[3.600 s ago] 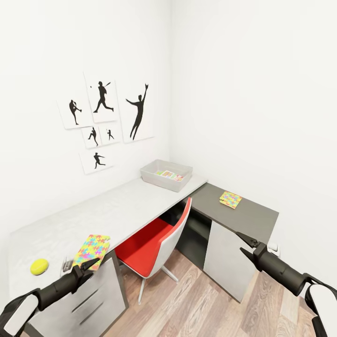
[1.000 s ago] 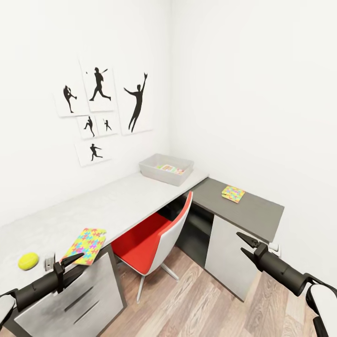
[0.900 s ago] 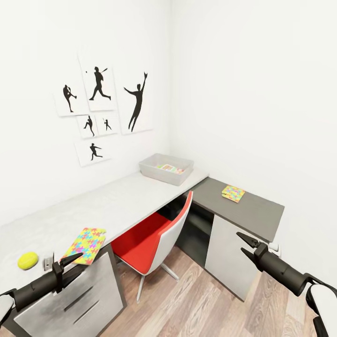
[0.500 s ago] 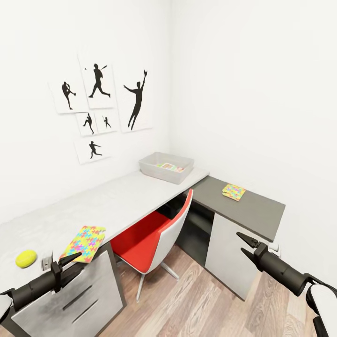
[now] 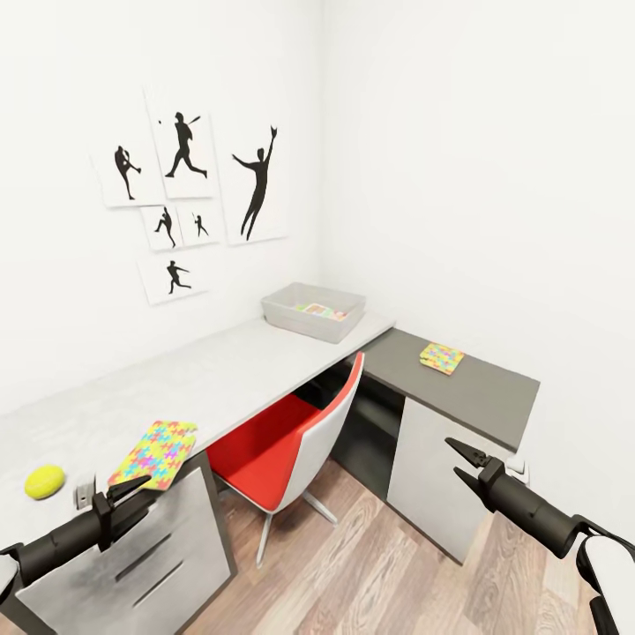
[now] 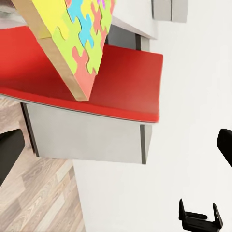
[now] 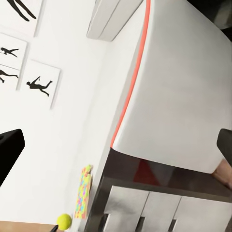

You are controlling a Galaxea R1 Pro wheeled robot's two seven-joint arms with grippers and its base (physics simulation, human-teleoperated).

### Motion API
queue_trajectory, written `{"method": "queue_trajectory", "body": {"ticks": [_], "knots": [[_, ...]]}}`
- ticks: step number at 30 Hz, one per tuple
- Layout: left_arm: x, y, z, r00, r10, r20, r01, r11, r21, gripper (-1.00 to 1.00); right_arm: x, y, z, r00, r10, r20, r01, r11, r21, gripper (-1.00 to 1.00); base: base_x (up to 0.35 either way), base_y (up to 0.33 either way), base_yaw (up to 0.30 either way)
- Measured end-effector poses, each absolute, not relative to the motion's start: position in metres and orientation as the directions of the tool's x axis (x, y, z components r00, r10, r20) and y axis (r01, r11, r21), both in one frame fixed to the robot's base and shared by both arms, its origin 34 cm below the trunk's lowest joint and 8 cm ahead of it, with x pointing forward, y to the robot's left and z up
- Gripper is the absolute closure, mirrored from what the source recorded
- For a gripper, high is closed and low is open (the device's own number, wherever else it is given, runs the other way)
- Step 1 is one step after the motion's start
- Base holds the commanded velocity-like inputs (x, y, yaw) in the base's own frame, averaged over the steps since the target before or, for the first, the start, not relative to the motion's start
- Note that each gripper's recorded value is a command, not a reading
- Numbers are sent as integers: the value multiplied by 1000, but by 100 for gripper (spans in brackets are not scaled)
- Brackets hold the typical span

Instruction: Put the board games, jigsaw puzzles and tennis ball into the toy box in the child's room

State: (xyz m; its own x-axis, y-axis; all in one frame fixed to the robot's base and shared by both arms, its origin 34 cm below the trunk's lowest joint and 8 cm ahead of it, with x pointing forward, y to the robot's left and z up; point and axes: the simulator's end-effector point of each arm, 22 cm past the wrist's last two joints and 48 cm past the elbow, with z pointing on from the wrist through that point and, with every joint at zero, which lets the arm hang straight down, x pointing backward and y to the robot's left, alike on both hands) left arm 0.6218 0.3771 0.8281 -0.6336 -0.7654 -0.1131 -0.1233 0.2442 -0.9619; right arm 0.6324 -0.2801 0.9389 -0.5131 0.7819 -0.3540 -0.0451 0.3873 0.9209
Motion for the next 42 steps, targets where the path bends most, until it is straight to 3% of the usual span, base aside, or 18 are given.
{"method": "queue_trajectory", "body": {"ticks": [42], "knots": [[622, 380, 811, -631, -766, -118, -121, 248, -961, -100, 633, -280, 919, -513, 783, -352, -42, 387, 921, -100, 33, 0, 0]]}}
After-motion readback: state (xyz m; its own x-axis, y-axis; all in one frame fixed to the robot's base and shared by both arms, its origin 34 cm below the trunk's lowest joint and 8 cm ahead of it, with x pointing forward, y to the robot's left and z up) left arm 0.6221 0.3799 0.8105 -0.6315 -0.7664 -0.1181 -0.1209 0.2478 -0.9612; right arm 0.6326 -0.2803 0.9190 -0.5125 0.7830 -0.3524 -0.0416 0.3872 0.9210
